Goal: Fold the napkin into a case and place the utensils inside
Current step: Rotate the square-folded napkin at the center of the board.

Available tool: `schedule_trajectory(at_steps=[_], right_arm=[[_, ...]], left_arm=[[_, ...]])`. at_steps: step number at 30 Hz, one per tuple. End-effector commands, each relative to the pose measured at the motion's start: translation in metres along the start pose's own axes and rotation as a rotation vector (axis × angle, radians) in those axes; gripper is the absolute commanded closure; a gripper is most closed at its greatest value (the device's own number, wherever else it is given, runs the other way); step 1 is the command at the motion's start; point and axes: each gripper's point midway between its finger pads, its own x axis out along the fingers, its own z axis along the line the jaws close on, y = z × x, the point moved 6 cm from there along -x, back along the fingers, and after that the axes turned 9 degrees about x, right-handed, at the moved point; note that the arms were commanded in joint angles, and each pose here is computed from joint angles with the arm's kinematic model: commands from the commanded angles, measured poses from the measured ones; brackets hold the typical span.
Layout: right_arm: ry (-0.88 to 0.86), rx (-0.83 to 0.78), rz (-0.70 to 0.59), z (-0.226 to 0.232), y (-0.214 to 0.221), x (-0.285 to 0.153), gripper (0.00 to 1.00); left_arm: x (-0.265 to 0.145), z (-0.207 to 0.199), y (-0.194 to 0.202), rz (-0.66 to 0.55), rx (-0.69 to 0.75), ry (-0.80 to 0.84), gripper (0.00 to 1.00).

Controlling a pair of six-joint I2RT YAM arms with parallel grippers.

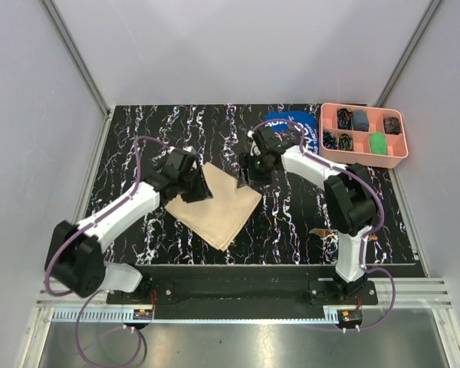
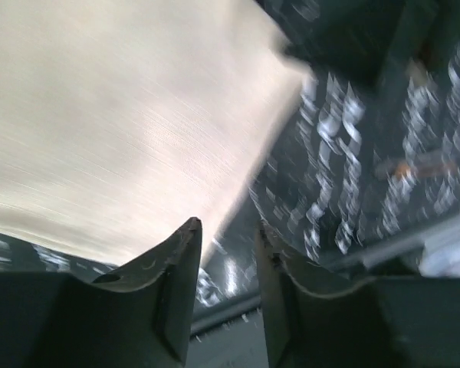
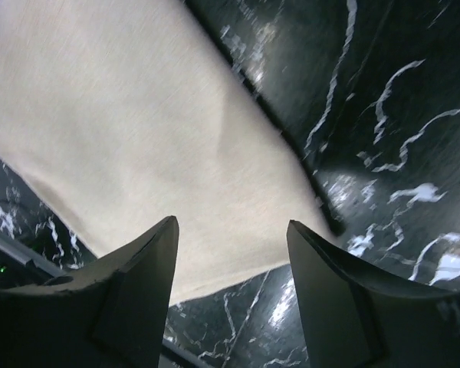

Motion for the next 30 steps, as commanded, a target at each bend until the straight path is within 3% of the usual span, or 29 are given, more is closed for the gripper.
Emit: schedule_trajectory(at_steps=[1,8,14,18,21,24,26,27,28,30], right_arm=[[-0.035,0.051,0.022,0.016,0.029,-0.011,0.37],[0.037,-0.034,-0.045,-0.012,0.021,0.026,0.58],[0.142,-0.141,-0.089,-0.034,-0.002,0.051,0.61],[0.140,-0.175,-0.119,-0.032,-0.028,0.056,0.60],[0.092,-0.195,-0.116,-0.017,-0.041,0.048,0.56],[0.093,-0.148,-0.110,-0.005,-0.041,0.023,0.43],[0.113,-0.083,-0.119,0.000,-0.034,-0.006,0.27],[0.136,-0.047,-0.092,-0.009,-0.018,-0.009,0.22],[0.152,0.064,-0.075,-0.015,0.008,-0.028,0.16],[0.117,0.181,-0.050,-0.011,0.029,-0.045,0.18]], left_arm=[[0.024,0.053,-0.003,0.070,0.051,-0.233,0.71],[0.056,0.089,0.027,0.138,0.057,-0.370,0.80],[0.070,0.075,0.071,0.190,0.061,-0.347,0.81],[0.074,0.037,0.116,0.282,0.100,-0.235,0.81],[0.067,0.005,0.130,0.310,0.141,-0.137,0.81],[0.051,-0.018,0.114,0.251,0.149,-0.063,0.77],[0.039,-0.028,0.096,0.193,0.167,-0.055,0.69],[0.029,-0.034,0.086,0.161,0.169,-0.031,0.66],[0.018,-0.036,0.064,0.085,0.169,-0.041,0.57],[0.016,-0.033,0.051,0.061,0.181,-0.038,0.54]])
